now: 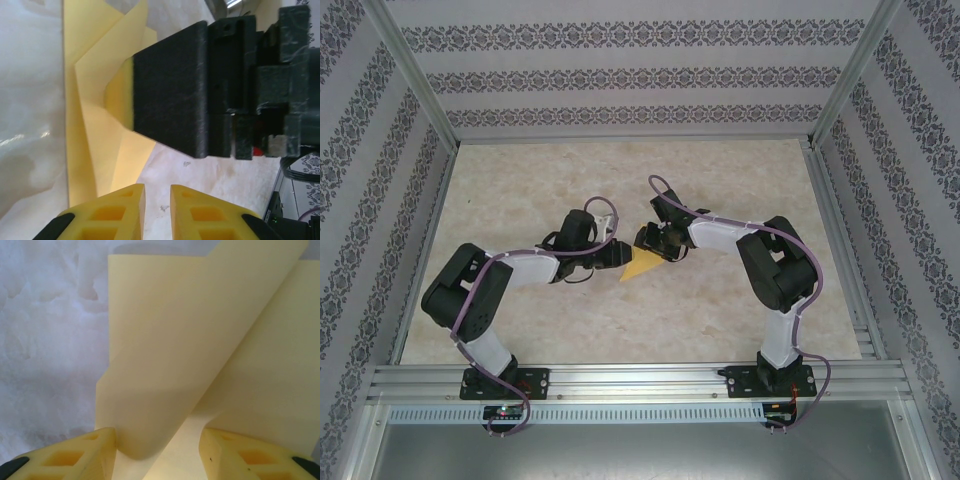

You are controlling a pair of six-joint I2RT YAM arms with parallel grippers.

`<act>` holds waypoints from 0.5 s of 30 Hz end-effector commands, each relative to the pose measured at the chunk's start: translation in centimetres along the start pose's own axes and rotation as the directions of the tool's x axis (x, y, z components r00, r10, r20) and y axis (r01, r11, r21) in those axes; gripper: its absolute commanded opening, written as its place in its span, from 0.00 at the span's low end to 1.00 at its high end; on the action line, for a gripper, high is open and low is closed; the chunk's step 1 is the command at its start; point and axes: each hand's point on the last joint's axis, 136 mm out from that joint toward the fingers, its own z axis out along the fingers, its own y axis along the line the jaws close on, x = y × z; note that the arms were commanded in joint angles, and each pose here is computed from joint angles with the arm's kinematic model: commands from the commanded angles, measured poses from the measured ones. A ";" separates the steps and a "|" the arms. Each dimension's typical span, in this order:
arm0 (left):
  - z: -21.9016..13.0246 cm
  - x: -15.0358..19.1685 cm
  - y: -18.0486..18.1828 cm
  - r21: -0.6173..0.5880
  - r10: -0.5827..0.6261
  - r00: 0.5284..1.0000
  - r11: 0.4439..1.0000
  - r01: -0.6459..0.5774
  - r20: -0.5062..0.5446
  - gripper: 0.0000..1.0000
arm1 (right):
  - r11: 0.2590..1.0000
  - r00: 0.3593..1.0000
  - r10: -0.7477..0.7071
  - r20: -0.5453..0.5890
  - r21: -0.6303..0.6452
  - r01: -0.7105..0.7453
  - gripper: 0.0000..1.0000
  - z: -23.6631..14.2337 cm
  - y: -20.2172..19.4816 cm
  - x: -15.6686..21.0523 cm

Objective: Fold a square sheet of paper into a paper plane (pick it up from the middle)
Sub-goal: Fourth fold the wing at the center of the table.

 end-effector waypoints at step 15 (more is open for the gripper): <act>2.2 1.4 1.2 -0.030 -0.084 0.994 0.996 0.082 -0.070 0.20 | 0.966 0.992 0.094 -0.085 0.249 -0.071 0.49 2.5 -7.1 3.2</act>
